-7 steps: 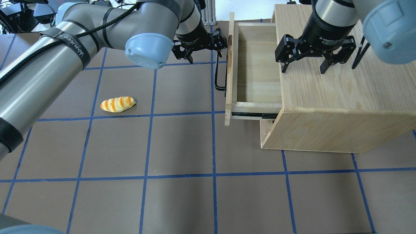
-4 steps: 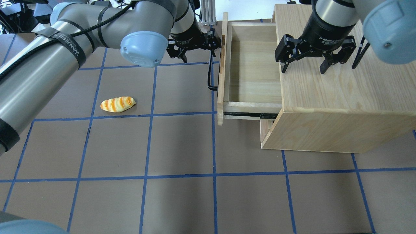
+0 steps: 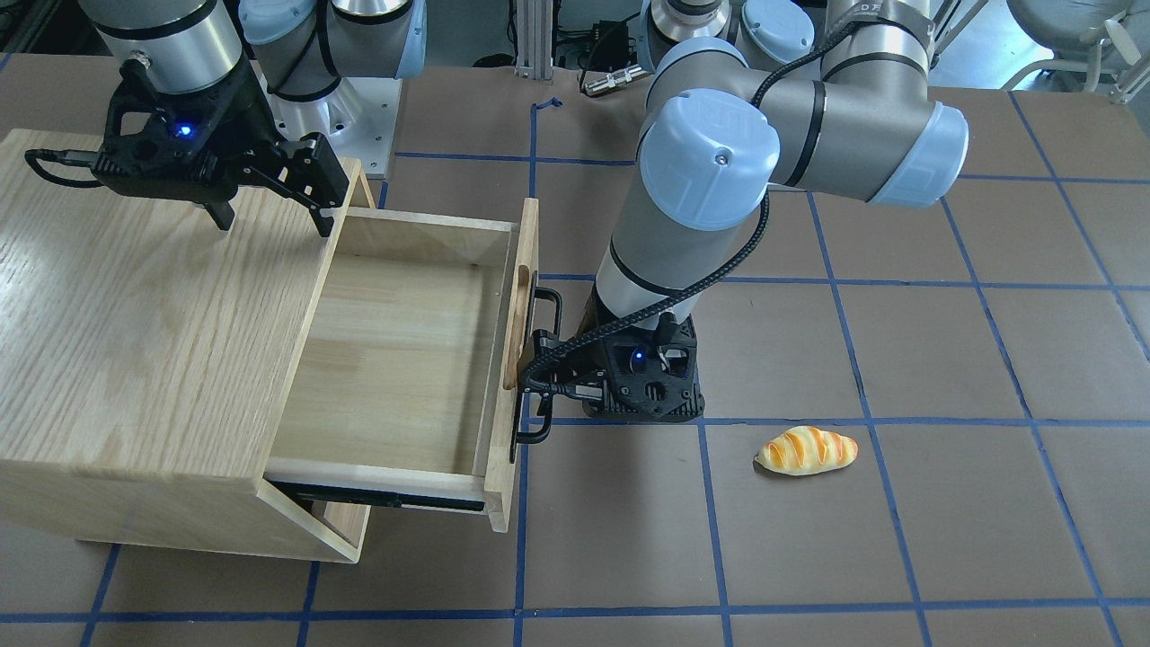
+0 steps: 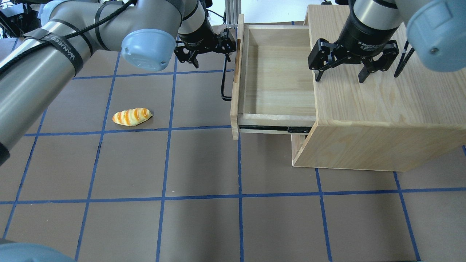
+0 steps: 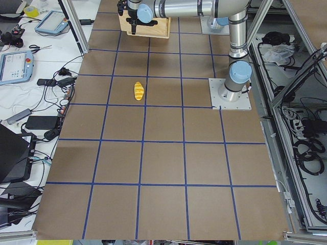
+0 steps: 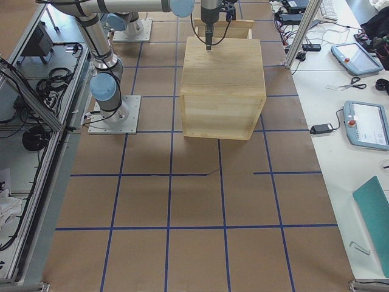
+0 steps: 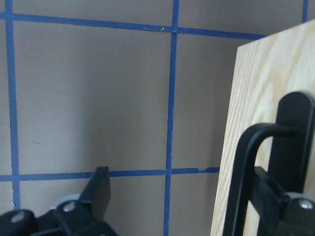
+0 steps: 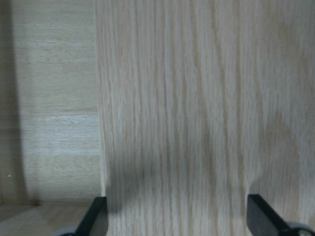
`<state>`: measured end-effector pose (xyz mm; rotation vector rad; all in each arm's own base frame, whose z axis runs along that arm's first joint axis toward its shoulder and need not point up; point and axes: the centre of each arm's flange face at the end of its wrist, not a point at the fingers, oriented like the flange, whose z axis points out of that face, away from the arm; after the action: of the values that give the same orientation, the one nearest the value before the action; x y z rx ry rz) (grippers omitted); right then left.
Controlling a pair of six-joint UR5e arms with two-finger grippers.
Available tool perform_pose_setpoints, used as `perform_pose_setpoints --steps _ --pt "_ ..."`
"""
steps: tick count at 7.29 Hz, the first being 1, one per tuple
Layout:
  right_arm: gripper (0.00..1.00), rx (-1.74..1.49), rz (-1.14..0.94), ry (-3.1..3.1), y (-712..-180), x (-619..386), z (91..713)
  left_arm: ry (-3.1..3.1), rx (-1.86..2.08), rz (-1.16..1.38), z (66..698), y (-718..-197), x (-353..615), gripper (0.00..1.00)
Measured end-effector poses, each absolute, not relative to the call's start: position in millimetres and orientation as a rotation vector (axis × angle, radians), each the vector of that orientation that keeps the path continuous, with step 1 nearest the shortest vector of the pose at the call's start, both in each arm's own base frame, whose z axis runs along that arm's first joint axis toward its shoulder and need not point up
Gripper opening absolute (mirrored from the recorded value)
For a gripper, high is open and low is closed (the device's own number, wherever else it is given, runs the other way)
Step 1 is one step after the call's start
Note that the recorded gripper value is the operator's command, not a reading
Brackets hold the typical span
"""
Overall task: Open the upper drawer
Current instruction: 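Pull the handle with the left gripper, sliding the drawer out toward the robot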
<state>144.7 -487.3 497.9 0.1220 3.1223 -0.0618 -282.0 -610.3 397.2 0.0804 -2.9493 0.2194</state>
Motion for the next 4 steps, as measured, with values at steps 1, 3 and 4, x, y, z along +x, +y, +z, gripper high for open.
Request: perform_pose_setpoints --steps 1,3,4 --pt "1.00 0.122 -0.062 3.122 -487 145 498 -2.952 0.077 0.219 398 -611 -277 1.00" --pt "1.00 0.123 -0.062 3.122 -487 144 498 -2.956 0.059 0.220 398 -613 -270 1.00" --pt "1.00 0.123 -0.062 3.122 -487 144 498 -2.958 0.059 0.220 398 -615 -265 1.00"
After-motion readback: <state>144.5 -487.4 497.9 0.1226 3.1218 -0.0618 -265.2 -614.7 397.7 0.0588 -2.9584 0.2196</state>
